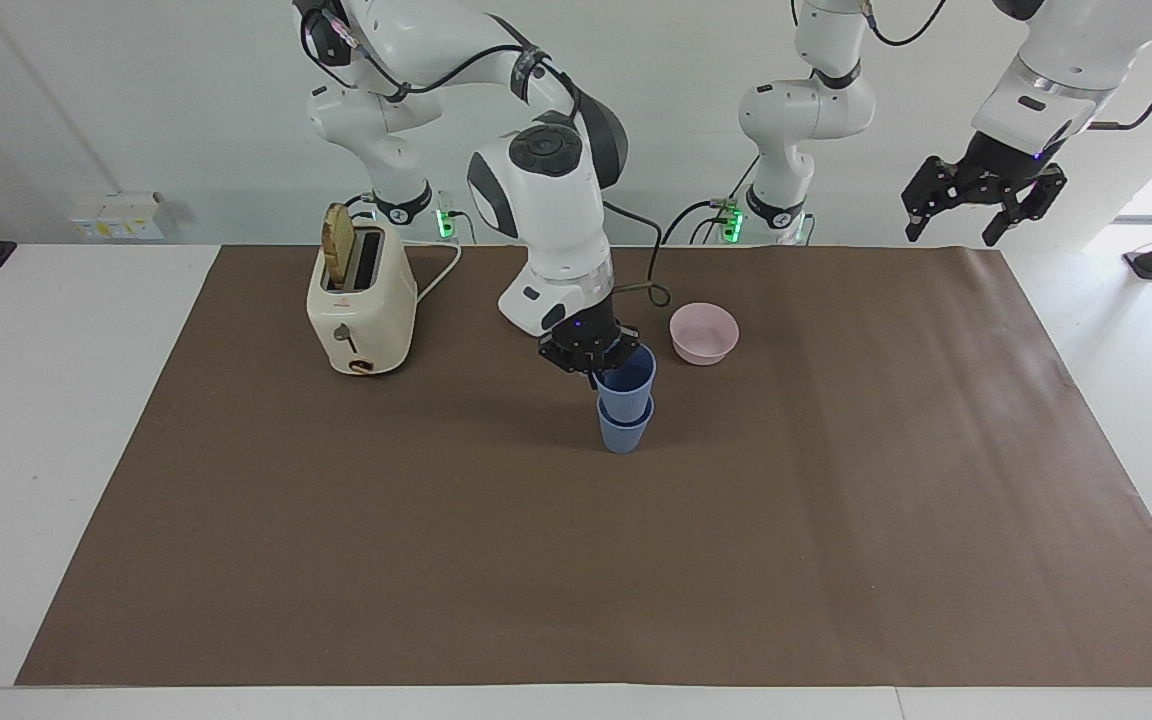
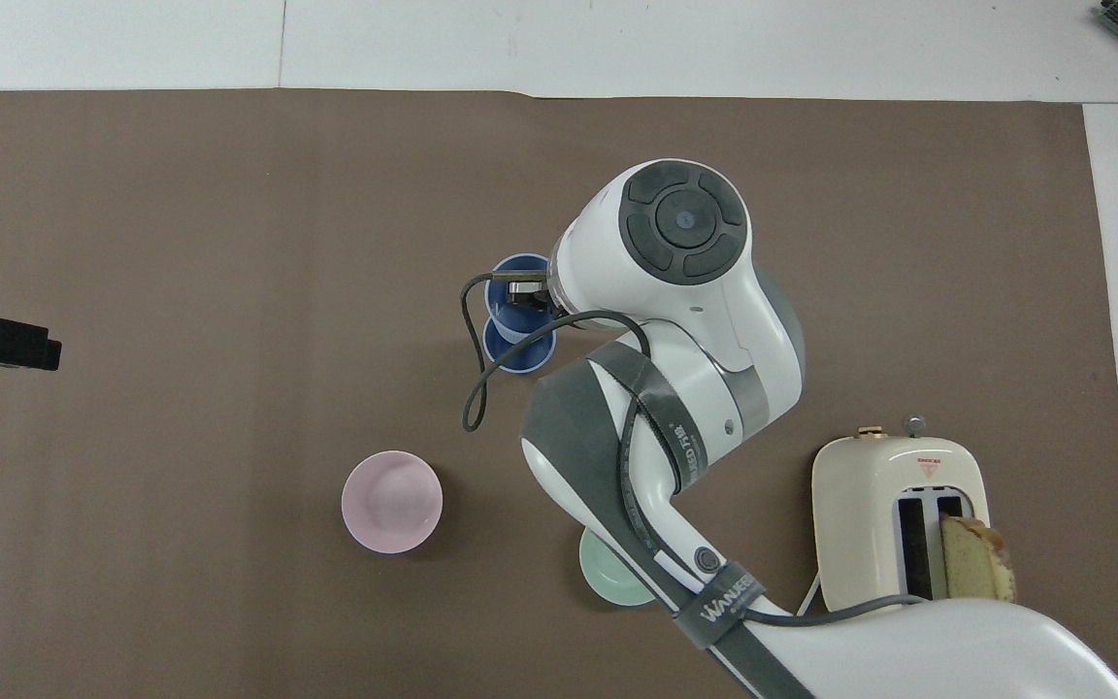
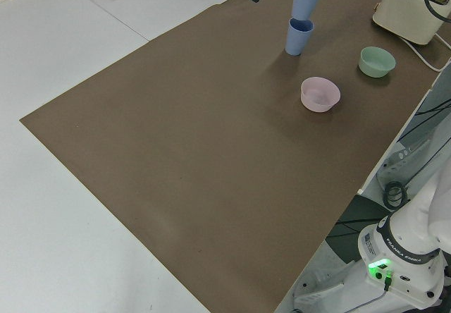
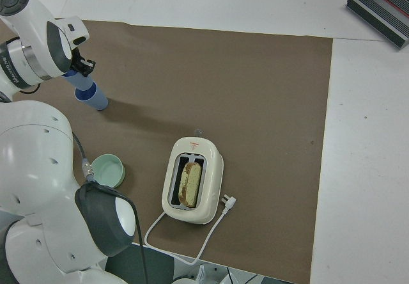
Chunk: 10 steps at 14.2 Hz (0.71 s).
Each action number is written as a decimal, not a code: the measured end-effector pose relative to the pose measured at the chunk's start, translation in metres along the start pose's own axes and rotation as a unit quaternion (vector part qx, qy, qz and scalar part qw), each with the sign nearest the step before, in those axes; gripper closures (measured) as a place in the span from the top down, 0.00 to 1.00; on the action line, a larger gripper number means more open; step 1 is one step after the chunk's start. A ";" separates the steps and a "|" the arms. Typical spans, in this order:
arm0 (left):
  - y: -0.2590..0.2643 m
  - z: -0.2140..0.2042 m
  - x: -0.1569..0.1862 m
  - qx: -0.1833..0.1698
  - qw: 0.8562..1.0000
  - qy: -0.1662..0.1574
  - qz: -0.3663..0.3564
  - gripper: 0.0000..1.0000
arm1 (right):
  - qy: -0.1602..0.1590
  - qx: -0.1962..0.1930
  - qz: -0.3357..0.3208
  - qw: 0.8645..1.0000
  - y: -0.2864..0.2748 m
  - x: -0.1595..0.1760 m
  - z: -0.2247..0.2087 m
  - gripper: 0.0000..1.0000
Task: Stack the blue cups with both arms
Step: 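Lower the held cup into the placed blue cup and open the right gripper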
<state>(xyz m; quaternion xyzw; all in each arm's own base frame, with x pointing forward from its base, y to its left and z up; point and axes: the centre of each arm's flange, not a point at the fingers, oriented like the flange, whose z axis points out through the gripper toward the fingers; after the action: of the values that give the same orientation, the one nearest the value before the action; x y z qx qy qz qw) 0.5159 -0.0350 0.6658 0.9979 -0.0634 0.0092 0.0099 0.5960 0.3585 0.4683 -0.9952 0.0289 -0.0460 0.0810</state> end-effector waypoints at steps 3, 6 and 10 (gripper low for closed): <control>0.000 0.000 0.000 0.000 1.000 0.000 0.000 1.00 | -0.010 -0.005 -0.003 1.000 -0.003 -0.004 0.013 0.05; 0.000 0.000 0.000 0.000 1.000 0.000 0.000 1.00 | -0.014 -0.007 -0.007 1.000 -0.006 -0.008 0.019 0.05; 0.000 0.000 0.000 0.000 1.000 0.000 0.000 1.00 | -0.015 -0.008 -0.007 1.000 -0.006 -0.008 0.024 0.05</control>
<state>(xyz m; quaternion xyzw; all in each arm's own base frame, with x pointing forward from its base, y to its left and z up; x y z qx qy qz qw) 0.5159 -0.0350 0.6658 0.9979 -0.0634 0.0091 0.0099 0.5903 0.3689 0.4451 -0.9966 0.0209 -0.0311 0.0734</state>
